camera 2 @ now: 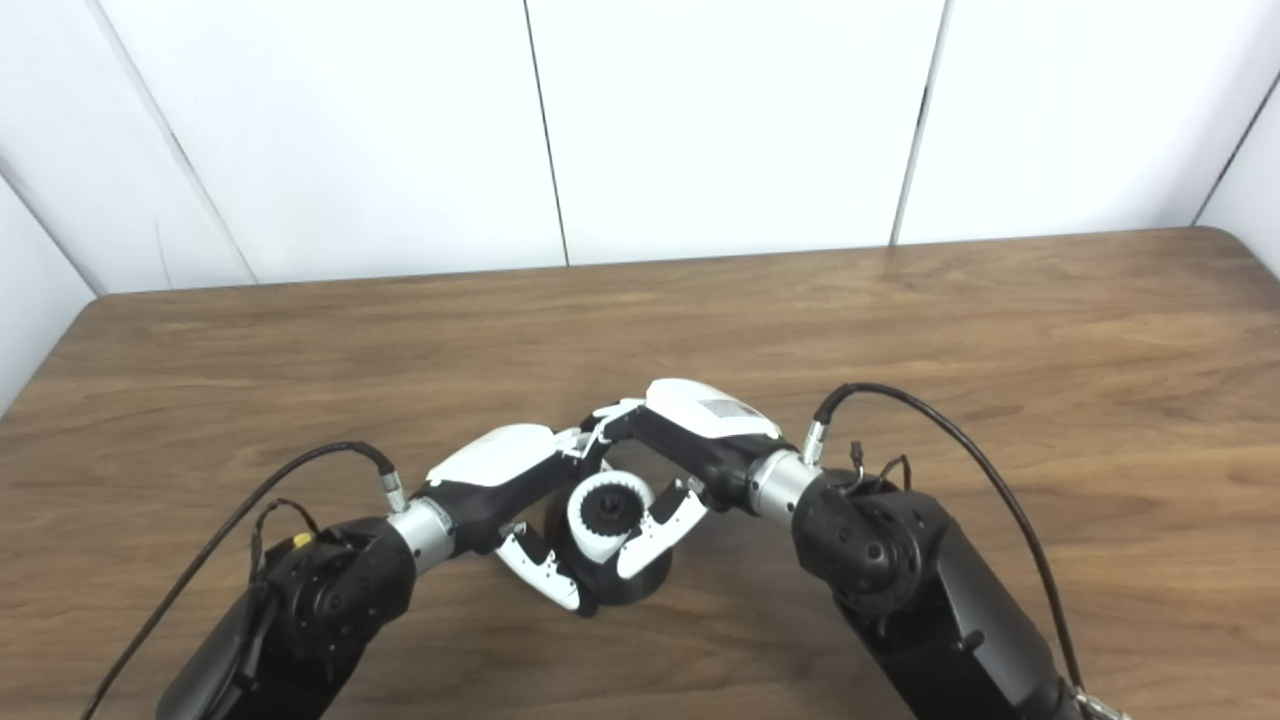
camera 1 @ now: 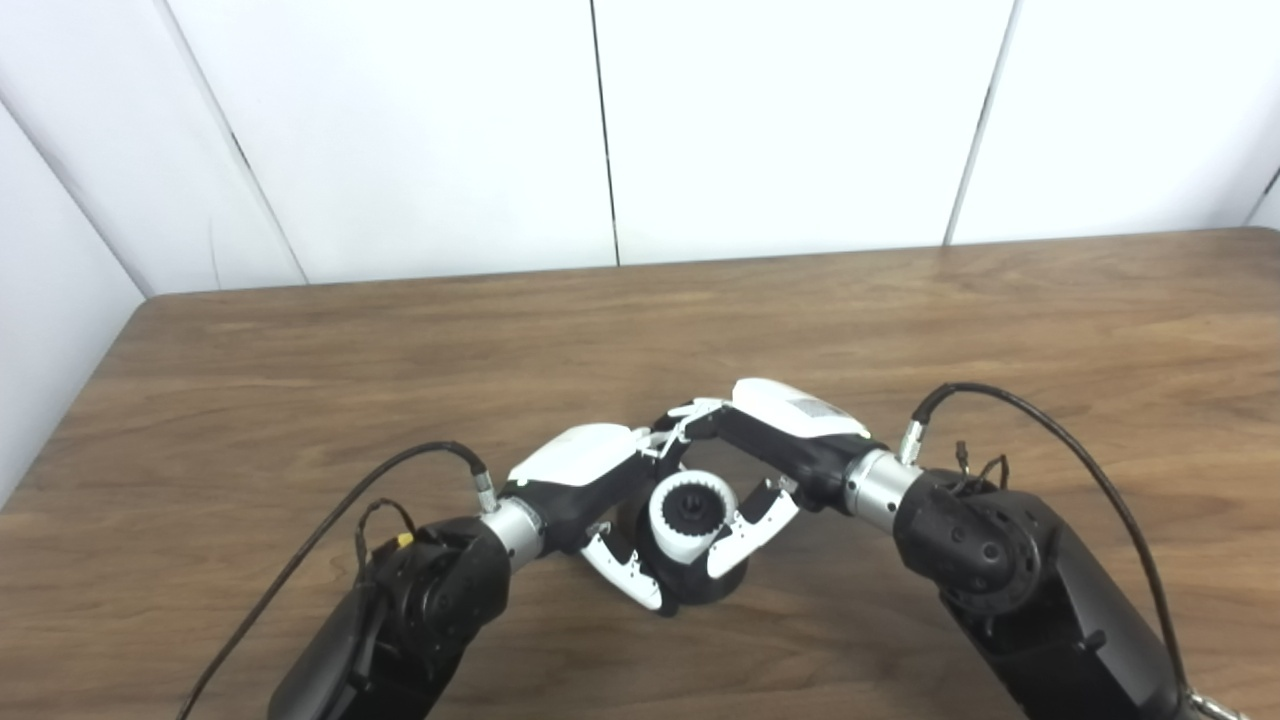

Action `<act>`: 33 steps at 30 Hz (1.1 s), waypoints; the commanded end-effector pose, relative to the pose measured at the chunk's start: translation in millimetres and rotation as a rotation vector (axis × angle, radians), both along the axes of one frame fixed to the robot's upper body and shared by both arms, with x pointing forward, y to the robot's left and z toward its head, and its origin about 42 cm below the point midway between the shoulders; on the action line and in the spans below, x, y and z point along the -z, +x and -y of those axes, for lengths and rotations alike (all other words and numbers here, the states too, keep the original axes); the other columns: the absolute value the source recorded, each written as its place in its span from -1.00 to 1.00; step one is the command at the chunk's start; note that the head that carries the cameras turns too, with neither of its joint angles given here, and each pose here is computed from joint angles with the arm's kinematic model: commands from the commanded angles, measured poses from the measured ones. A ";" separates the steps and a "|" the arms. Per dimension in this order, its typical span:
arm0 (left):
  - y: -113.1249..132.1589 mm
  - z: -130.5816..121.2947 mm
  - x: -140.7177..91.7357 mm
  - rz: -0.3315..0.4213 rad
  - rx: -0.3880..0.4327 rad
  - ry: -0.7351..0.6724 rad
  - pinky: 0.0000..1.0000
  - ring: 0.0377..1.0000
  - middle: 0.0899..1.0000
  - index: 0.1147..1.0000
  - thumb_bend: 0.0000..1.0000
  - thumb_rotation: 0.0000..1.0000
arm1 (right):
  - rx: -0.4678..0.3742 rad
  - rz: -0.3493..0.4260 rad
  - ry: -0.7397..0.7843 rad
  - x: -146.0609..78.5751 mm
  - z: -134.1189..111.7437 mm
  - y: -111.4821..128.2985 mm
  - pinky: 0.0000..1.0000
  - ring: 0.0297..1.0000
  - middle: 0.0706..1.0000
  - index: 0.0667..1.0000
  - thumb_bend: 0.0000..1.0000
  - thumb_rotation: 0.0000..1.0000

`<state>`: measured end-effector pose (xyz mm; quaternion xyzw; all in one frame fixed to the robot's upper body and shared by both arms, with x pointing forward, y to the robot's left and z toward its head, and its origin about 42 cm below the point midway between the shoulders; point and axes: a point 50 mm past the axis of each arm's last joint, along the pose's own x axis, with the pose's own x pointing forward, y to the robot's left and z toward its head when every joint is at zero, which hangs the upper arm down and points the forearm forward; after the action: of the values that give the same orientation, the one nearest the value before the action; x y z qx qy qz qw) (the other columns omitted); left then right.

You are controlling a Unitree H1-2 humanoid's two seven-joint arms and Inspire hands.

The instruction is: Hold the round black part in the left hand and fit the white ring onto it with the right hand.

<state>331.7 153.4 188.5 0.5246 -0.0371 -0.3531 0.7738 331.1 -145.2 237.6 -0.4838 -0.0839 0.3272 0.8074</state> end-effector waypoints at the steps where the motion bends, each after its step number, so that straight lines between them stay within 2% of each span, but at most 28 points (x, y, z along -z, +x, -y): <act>1: 5.5 2.5 -12.7 0.040 0.024 0.000 1.00 1.00 0.99 0.34 0.88 -0.46 | -0.022 0.084 0.023 -19.5 -0.8 2.3 0.67 0.89 0.79 0.44 1.00 -0.29; 7: 5.3 1.7 -11.9 0.044 0.018 0.004 1.00 1.00 0.99 0.33 0.86 -0.48 | -0.001 0.083 0.046 -26.3 3.3 2.4 0.68 0.89 0.82 0.51 1.00 -0.23; 15: 6.2 -2.3 -9.6 0.029 -0.004 -0.007 1.00 1.00 0.98 0.33 0.87 -0.51 | 0.033 0.080 0.129 -36.9 14.0 4.0 0.56 0.85 0.81 0.50 1.00 -0.21; 22: 8.0 -12.1 -8.5 0.010 -0.030 -0.030 1.00 1.00 0.97 0.34 0.87 -0.50 | 0.090 0.061 0.189 -42.7 25.6 5.3 0.54 0.81 0.80 0.51 1.00 -0.21; 30: 12.0 -33.3 -13.4 -0.014 -0.082 -0.028 1.00 1.00 0.93 0.38 0.91 -0.50 | 0.145 0.008 0.266 -39.3 39.4 8.8 0.65 0.82 0.80 0.53 1.00 -0.15; 33: 12.3 -43.8 -18.1 -0.040 -0.111 -0.041 0.98 1.00 0.92 0.47 0.94 -0.52 | 0.176 -0.023 0.314 -34.0 45.6 10.9 0.72 0.84 0.80 0.53 1.00 -0.11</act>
<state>338.2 181.5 189.7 0.4946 0.0047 -0.3440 0.7981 338.0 -190.8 261.9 -0.3705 -0.0662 0.2581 0.8898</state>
